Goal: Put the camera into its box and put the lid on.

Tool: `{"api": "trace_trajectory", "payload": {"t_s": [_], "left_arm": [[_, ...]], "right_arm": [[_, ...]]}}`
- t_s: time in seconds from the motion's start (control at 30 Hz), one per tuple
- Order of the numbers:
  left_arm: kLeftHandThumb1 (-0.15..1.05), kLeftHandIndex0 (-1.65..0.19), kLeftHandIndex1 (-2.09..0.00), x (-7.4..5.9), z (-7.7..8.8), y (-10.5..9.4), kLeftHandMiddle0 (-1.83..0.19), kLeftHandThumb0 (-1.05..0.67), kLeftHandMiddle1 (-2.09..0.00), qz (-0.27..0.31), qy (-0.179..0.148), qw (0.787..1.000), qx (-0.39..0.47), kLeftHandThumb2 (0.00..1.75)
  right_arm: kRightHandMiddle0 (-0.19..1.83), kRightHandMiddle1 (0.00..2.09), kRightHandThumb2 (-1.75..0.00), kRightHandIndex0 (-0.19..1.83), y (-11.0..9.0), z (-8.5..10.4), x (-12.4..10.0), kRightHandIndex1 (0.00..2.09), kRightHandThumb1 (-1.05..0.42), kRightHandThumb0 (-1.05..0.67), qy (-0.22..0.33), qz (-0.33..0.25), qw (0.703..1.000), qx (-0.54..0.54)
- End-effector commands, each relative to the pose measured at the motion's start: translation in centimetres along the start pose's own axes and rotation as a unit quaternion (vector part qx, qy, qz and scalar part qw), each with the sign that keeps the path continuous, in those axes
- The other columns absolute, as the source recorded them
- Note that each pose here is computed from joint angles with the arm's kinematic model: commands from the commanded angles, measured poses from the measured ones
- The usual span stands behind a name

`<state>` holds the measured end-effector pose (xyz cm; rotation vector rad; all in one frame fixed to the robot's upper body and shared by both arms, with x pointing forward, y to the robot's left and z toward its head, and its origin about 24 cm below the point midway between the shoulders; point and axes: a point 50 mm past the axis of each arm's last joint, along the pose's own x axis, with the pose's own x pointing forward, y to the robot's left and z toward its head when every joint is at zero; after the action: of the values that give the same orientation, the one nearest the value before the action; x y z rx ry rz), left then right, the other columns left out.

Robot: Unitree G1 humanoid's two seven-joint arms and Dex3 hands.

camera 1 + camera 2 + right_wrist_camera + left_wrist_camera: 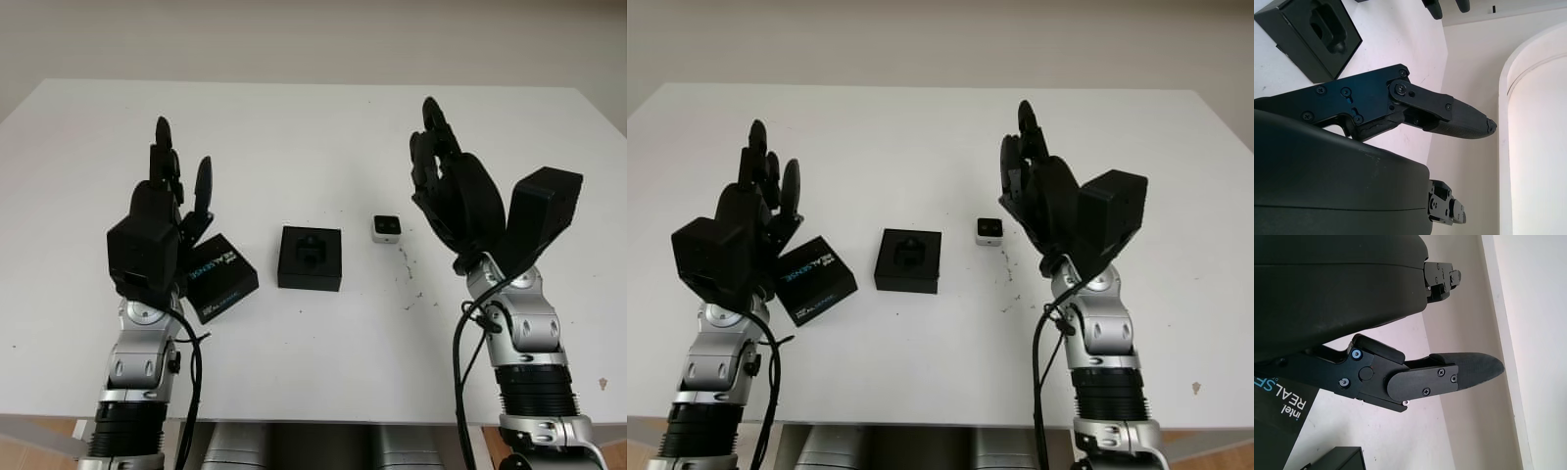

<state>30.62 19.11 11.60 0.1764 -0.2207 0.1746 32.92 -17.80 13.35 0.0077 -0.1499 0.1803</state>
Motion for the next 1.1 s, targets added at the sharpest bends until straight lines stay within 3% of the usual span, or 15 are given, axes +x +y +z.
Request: {"api": "trace_trajectory", "payload": {"t_s": [0.0, 0.37, 0.47, 0.53, 0.63, 0.77, 0.87, 1.07], "left_arm": [[1.05, 0.09, -0.05, -0.1, 0.4, 0.1, 0.07, -0.78, -0.05, 0.001, -0.008, 1.000, -0.001, 0.55], [1.05, 0.08, -0.05, 0.1, 0.3, 0.0, 0.07, -0.78, -0.05, 0.000, -0.008, 1.000, -0.002, 0.55], [1.05, 0.09, -0.05, 0.1, 0.3, 0.1, 0.08, -0.78, -0.05, 0.002, -0.008, 1.000, -0.002, 0.55], [1.05, 0.09, -0.05, 0.0, 0.4, 0.1, 0.07, -0.78, -0.05, 0.003, -0.009, 1.000, 0.000, 0.55], [1.05, 0.09, -0.05, 0.0, 0.4, 0.2, 0.07, -0.77, -0.05, 0.004, -0.012, 1.000, -0.001, 0.56], [1.05, 0.09, -0.05, -0.1, 0.4, 0.2, 0.07, -0.77, -0.06, 0.004, -0.010, 1.000, 0.001, 0.56], [1.05, 0.08, -0.06, -0.2, 0.3, 0.3, 0.06, -0.77, -0.06, 0.005, -0.009, 1.000, 0.004, 0.56], [1.05, 0.08, -0.06, -0.1, 0.2, 0.1, 0.06, -0.77, -0.06, 0.002, -0.009, 1.000, 0.005, 0.57]], "right_arm": [[-0.19, 0.00, -0.71, -0.19, 0.1, 0.4, -0.1, 0.00, -1.05, -0.71, -0.008, 0.003, 1.000, 0.000], [-0.19, 0.00, -0.71, -0.19, -0.2, 0.3, 0.2, 0.00, -1.05, -0.68, -0.008, 0.002, 1.000, -0.004], [-0.14, 0.04, -0.47, -0.17, -0.9, 1.0, 0.6, 0.02, -1.05, -0.66, -0.010, -0.012, 1.000, -0.017], [-0.03, 0.09, -0.23, -0.05, -1.6, 1.8, 1.2, 0.08, -1.04, -0.67, -0.007, -0.028, 0.996, -0.080], [0.05, 0.12, -0.08, 0.06, -2.8, 2.8, 2.2, 0.13, -0.97, -0.58, -0.012, -0.030, 0.986, -0.166], [0.17, 0.18, -0.04, 0.22, -4.3, 4.1, 3.5, 0.20, -0.89, -0.56, 0.005, -0.011, 0.940, -0.340], [0.19, 0.16, -0.04, 0.23, -4.8, 4.8, 4.1, 0.18, -0.84, -0.50, 0.034, 0.022, 0.906, -0.421], [0.20, 0.09, -0.05, 0.17, -5.1, 3.9, 4.8, 0.10, -0.82, -0.56, 0.076, 0.090, 0.820, -0.560]]}}
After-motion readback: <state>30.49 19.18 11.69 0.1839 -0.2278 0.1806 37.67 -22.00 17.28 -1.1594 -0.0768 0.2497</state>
